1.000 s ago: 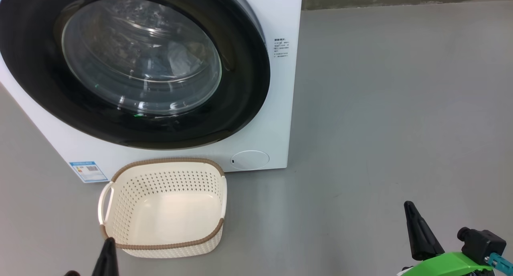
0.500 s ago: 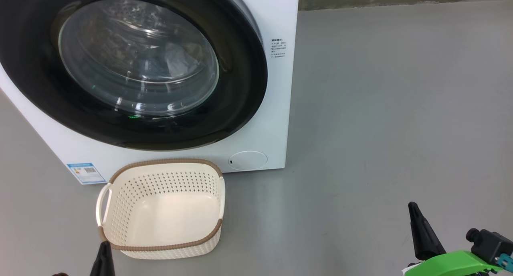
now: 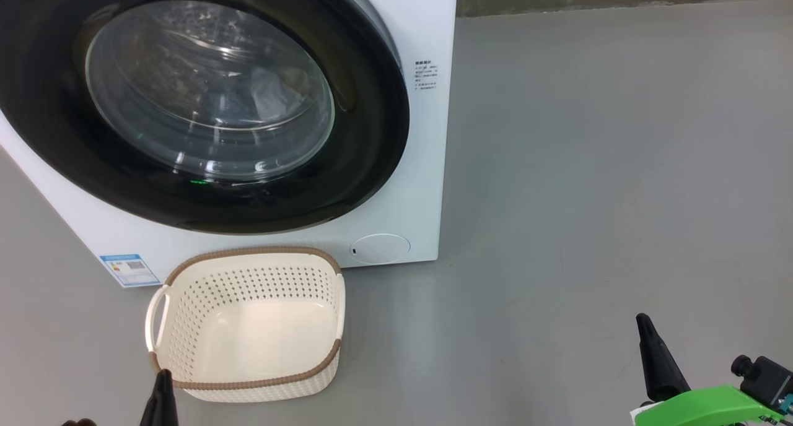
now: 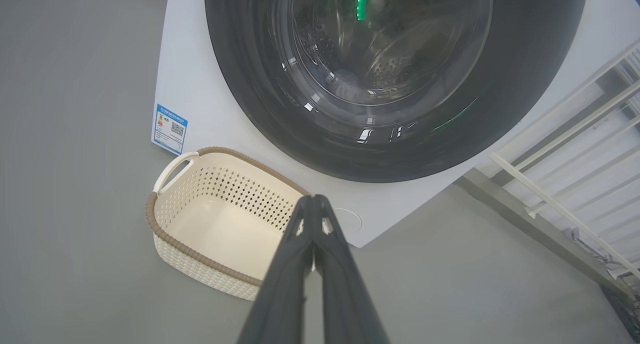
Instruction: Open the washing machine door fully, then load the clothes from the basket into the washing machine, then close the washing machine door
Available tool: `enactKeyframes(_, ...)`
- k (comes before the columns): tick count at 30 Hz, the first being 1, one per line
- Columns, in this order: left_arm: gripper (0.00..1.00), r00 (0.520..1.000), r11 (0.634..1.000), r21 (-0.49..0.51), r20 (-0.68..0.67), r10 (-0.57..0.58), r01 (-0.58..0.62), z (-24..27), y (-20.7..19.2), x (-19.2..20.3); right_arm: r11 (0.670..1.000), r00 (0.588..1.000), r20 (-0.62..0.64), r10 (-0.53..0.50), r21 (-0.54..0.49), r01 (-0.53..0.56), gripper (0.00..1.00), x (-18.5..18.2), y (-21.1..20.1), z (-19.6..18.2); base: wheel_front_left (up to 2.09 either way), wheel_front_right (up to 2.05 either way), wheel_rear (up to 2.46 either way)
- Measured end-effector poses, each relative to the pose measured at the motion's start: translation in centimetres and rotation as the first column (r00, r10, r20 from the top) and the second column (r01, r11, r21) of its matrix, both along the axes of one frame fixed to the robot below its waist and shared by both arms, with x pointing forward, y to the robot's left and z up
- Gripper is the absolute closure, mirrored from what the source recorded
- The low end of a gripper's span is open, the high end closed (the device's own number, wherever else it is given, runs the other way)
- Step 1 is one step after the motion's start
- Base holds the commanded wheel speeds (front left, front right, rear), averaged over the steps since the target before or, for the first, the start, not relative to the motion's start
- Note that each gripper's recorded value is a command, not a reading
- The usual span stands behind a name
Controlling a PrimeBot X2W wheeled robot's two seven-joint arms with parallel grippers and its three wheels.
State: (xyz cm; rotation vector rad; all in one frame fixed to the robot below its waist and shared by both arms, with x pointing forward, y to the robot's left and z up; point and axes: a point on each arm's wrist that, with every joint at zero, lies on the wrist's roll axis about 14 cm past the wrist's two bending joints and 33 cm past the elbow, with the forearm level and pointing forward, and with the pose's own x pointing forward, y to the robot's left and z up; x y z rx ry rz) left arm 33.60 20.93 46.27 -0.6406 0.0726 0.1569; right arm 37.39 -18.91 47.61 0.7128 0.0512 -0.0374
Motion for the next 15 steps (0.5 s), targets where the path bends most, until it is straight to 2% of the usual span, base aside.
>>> enactKeyframes(15, 1.0, 1.0, 0.985, -0.17, 0.0, 0.006, -0.006, -0.08, -0.23, 0.68, 0.989, 1.0, -0.015, -0.023, 0.147, 0.025, 1.0, 0.05, -0.47, -0.06, 0.0, 0.0, 0.0)
